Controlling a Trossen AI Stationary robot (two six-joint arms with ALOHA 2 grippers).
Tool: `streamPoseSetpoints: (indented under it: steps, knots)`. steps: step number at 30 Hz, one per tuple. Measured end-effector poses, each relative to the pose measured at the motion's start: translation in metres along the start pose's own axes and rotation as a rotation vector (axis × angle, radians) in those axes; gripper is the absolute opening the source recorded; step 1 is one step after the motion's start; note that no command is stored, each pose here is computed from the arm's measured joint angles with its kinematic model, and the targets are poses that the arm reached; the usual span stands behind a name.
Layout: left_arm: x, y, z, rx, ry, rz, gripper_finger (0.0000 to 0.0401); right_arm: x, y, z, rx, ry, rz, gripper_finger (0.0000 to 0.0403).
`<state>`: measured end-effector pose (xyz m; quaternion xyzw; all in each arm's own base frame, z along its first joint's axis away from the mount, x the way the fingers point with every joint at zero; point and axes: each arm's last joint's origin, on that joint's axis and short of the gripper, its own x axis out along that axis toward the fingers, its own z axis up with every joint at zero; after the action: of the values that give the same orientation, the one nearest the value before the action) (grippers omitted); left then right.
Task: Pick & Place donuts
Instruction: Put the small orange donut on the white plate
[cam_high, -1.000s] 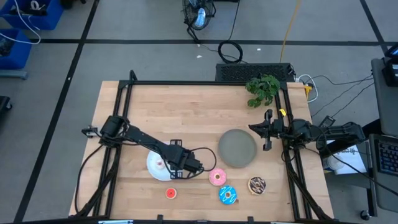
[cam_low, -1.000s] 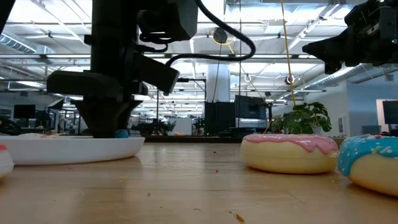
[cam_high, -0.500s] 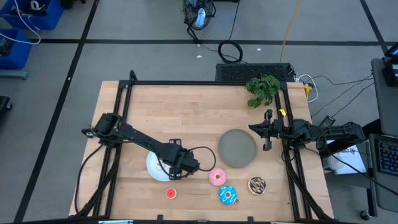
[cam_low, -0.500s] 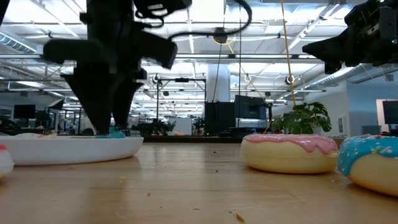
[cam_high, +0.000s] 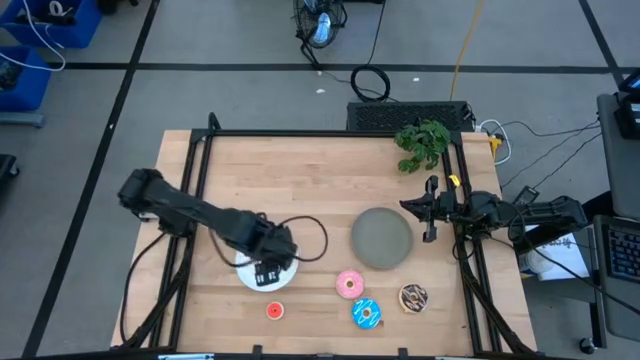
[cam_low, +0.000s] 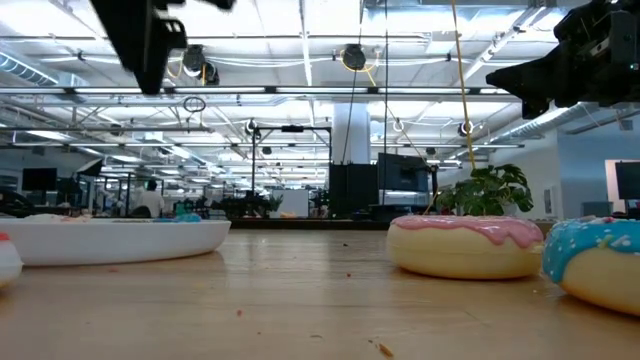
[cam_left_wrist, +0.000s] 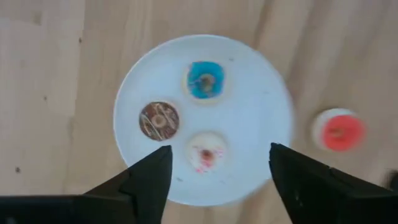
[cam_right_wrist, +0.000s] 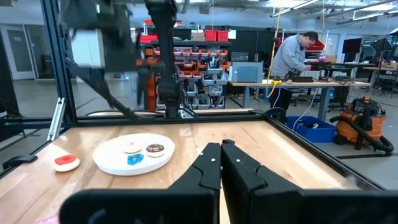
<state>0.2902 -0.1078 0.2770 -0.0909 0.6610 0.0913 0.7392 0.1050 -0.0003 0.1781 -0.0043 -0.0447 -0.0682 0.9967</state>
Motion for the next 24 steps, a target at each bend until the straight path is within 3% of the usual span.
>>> streamPoseSetpoints:
  steps: [6,15,24]
  knots:
    - [-0.027,-0.009,-0.023,-0.058,-0.028,-0.073,0.0183,0.000,0.000,0.000,0.003,0.000,0.001,0.0000]
    - [-0.024,-0.031,-0.039,0.155,-0.029,-0.075,0.0012,0.000,0.000,0.000,0.003,-0.001,-0.001,0.0000]
    - [-0.026,-0.039,-0.040,0.189,-0.106,-0.073,0.0018,0.000,0.000,0.001,0.004,-0.014,-0.001,0.0000]
